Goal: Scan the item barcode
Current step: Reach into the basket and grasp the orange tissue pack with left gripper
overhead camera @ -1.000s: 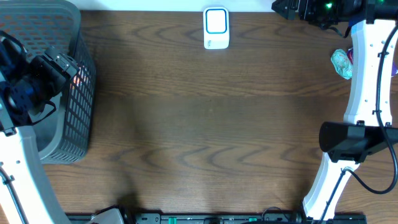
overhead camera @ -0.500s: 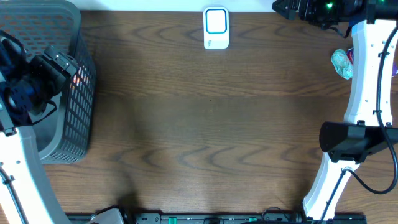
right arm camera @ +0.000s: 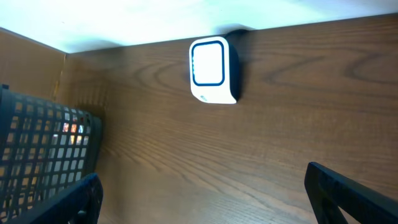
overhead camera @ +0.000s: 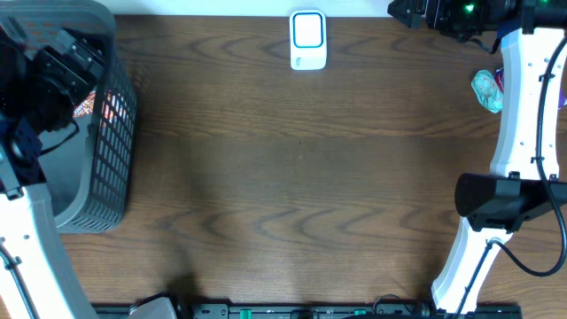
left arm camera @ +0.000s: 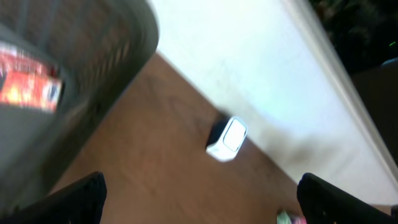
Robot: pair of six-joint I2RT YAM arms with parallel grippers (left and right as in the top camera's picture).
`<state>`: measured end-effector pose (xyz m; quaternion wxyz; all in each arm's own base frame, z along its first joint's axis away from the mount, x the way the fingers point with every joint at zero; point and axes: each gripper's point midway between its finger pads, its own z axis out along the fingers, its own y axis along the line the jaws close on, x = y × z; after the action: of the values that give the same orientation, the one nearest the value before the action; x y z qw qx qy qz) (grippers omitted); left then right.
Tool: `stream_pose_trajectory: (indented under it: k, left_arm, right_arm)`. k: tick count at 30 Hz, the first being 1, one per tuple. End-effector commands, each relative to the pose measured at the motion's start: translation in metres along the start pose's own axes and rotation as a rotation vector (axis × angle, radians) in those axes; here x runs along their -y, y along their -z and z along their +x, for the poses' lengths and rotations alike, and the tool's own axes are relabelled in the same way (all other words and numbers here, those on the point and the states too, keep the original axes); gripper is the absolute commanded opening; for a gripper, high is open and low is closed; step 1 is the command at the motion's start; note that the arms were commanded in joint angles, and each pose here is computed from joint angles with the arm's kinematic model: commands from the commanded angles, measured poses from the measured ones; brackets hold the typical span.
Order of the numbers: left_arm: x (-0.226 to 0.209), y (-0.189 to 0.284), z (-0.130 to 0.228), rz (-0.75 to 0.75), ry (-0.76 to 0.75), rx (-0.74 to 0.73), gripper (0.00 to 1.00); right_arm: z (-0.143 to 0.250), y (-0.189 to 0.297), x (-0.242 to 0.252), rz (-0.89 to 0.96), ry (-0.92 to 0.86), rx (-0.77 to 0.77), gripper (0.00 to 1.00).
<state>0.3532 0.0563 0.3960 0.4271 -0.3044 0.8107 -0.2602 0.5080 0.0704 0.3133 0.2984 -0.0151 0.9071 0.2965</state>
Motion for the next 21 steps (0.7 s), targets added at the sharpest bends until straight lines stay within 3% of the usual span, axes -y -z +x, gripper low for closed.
stream_pose_trajectory:
  k: [1, 7, 21]
  left_arm:
    - [-0.006, 0.014, -0.026, -0.058, -0.036, 0.138, 0.98]
    - [-0.074, 0.034, -0.076, -0.369, 0.037, 0.371, 0.98]
    - [-0.188, -0.005, -0.101, -0.583, 0.239, 0.318, 0.99]
  right_arm:
    - [0.000, 0.001, -0.004, -0.018, -0.004, 0.001, 0.99]
    - [0.000, 0.001, -0.004, -0.018, -0.004, 0.000, 0.99]
    - [0.000, 0.001, -0.004, -0.018, -0.004, 0.001, 0.99]
